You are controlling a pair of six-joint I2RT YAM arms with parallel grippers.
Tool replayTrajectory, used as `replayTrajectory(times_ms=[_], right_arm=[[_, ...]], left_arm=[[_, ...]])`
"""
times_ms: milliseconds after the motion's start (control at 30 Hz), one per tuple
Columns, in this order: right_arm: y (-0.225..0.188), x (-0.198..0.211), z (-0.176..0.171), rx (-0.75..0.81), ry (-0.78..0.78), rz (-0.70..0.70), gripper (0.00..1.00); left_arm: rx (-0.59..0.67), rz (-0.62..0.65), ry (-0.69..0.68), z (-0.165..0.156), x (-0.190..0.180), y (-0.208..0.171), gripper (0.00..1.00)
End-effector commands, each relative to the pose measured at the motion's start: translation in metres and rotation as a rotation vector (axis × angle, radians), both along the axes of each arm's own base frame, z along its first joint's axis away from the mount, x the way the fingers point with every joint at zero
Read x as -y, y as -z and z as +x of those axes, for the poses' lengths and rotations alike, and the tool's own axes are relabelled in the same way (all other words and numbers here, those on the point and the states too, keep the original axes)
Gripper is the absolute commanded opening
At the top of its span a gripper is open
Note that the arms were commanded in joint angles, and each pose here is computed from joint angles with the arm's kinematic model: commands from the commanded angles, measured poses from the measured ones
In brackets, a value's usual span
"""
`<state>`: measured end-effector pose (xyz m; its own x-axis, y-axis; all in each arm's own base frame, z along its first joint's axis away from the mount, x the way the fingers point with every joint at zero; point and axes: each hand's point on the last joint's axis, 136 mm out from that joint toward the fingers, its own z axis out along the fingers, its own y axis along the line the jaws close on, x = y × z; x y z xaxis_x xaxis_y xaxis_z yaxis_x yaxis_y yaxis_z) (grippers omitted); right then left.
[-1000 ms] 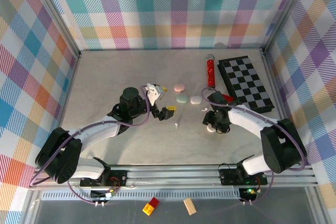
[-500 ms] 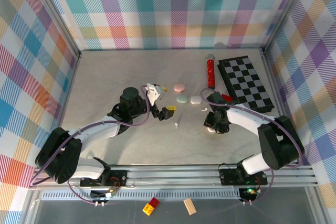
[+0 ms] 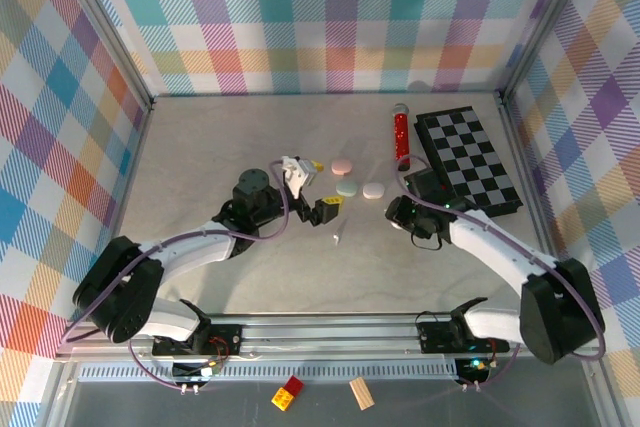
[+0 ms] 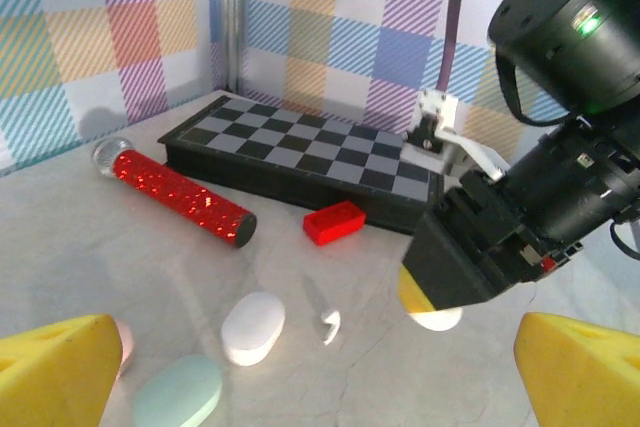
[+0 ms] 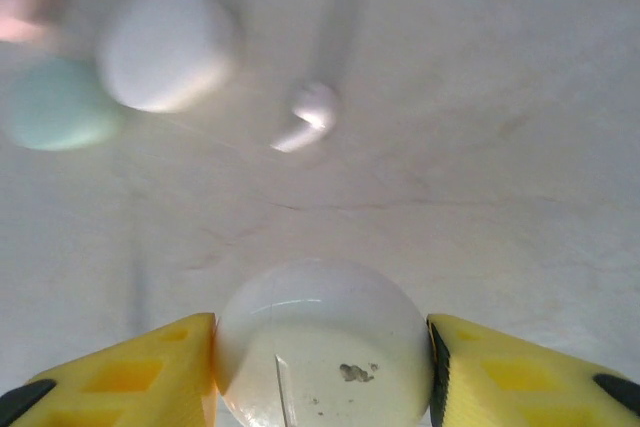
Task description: Insert the wireless bluetooth earbuds into the charging case
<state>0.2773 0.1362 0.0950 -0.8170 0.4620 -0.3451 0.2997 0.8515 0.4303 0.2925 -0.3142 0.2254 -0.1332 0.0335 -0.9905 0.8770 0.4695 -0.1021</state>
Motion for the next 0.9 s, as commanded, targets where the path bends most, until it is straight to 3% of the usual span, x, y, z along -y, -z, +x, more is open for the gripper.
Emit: replayTrajectory(times_ms=[0, 167, 367, 867], right_arm=[[-0.044, -0.019, 0.02, 0.156, 0.01, 0.153, 0.5], [-0.091, -0.026, 0.027, 0.313, 0.002, 0.265, 0.5], [-0.122, -0.034, 0.024, 0.388, -0.02, 0.375, 0.49], [-0.134, -0.042, 0.018, 0.419, -0.046, 0.468, 0.49]], left_arm=[[0.014, -0.118, -0.03, 0.003, 0.016, -0.024, 1.0], [-0.008, -0.166, -0.016, -0.003, 0.04, -0.02, 0.99], [-0.055, -0.258, 0.007, -0.001, 0.061, -0.016, 0.9], [-0.102, -0.396, 0.112, -0.008, 0.106, -0.023, 0.74]])
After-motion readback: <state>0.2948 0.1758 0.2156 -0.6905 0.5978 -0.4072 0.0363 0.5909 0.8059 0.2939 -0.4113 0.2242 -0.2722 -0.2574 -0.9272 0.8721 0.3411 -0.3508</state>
